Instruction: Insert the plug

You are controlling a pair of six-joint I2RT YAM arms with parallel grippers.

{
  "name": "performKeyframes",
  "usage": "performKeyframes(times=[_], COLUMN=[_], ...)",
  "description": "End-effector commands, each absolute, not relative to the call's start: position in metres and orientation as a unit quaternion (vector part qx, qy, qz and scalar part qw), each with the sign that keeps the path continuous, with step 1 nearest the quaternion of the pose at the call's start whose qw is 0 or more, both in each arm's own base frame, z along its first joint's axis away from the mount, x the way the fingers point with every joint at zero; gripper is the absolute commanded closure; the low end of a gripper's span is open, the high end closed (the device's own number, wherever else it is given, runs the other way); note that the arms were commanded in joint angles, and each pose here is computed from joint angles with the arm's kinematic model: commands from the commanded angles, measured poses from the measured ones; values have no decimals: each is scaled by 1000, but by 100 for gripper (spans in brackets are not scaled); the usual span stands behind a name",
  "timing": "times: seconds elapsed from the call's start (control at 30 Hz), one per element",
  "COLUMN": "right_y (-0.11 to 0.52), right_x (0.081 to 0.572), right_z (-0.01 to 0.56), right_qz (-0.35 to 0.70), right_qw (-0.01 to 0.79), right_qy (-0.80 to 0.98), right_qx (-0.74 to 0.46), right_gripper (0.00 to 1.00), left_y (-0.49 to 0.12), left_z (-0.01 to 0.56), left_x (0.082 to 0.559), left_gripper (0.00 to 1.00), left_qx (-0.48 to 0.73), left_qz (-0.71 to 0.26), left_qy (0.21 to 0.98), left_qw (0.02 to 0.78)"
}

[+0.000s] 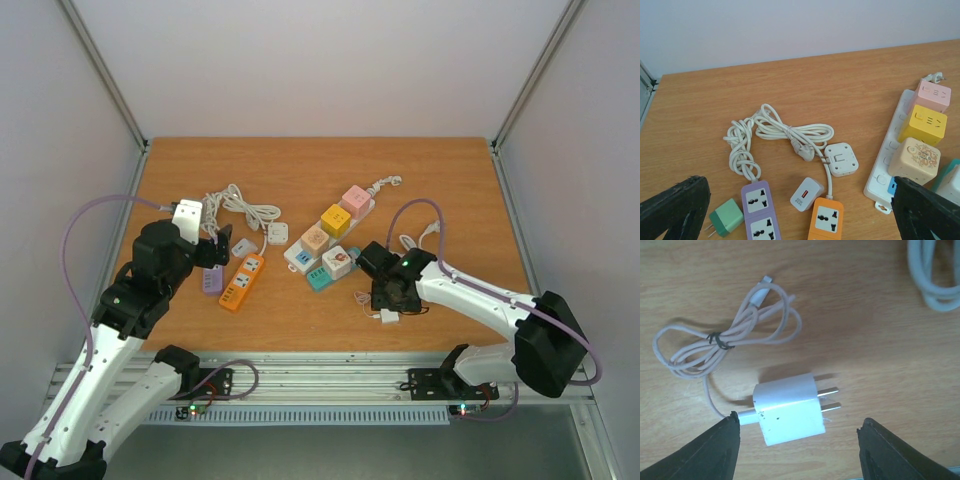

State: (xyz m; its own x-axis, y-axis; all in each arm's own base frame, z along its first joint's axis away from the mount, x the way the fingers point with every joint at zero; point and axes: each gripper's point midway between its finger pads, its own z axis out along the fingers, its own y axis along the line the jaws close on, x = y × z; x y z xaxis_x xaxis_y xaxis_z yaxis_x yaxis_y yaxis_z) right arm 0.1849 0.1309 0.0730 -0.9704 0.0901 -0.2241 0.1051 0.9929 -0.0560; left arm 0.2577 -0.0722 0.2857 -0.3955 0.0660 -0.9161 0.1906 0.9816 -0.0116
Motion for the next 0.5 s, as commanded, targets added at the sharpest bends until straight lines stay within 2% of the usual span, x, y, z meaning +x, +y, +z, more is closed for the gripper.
performKeyframes(times=[0.0, 0.07, 0.17, 0.47], right_y=[140, 136, 133, 137], right_x=[181, 179, 181, 187], right_z=[59, 51, 43, 31], right_qz=[-10, -16, -6, 11], right_qw=[85, 75, 70, 58], right_qy=[995, 995, 995, 996], right_qx=[60, 66, 73, 67], right_gripper=[33, 29, 29, 41], left_y=[-73, -73, -73, -73], left_z=[298, 298, 298, 296], left_x=[261, 261, 261, 262], left_gripper=[0, 1, 1, 1], left_qx=[70, 70, 70, 71], left_qz=[-66, -66, -65, -63], left_qy=[819, 819, 819, 820], left_qw=[566, 566, 566, 564])
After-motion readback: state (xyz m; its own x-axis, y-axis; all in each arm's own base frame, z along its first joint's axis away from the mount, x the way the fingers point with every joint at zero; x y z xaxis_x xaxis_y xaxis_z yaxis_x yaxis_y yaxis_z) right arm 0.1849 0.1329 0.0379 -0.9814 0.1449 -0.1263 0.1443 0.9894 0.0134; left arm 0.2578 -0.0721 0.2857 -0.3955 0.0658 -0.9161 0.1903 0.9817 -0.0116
